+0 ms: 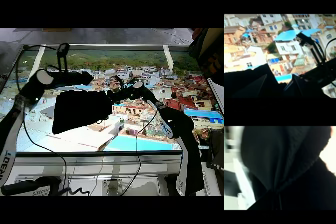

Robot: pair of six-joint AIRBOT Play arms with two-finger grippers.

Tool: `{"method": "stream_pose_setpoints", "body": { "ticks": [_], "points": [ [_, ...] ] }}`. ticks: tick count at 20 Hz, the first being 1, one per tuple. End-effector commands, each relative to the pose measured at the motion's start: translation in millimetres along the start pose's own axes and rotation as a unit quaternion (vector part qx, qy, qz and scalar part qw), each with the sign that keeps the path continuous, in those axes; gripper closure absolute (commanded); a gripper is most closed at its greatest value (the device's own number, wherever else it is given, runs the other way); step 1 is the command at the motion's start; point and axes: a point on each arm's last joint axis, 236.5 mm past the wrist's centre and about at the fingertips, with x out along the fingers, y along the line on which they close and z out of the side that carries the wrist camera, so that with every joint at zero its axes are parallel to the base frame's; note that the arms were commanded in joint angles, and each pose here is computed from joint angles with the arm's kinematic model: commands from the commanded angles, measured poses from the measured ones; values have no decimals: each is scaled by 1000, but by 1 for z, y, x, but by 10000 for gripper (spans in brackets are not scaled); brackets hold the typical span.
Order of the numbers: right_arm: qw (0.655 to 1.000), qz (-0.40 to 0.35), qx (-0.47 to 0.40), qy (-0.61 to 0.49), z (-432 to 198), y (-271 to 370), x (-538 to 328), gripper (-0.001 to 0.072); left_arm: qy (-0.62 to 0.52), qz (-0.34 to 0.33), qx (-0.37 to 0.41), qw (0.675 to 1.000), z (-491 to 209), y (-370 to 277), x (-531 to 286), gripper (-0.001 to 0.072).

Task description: Fold the clothes and pants, and hang the long-sleeved shirts on hangers.

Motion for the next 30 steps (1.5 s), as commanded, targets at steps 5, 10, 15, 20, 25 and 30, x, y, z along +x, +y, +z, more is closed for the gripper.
{"method": "stream_pose_setpoints", "body": {
  "ticks": [5, 10, 15, 20, 25, 30],
  "points": [
    [998, -7, -29, -47, 32, 4, -110, 685, -59, 24, 4, 998, 41, 13, -69, 365],
    [984, -179, -22, 5, 9, -87, -148, 124, -30, 12, 4, 999, 27, 7, -66, 365],
    [972, -223, -73, 8, 14, -104, -151, 75, -28, 13, 5, 1000, 26, 8, -66, 364],
    [949, -268, -166, 28, 18, -105, -119, 17, -28, 13, 4, 1000, 26, 8, -66, 364],
    [932, -336, -121, -62, 54, -119, -121, 18, -28, 13, 4, 1000, 26, 8, -66, 364],
    [941, -336, 20, -18, 15, -148, -139, 44, -27, 12, 4, 1000, 26, 8, -65, 365]
  ]
}}
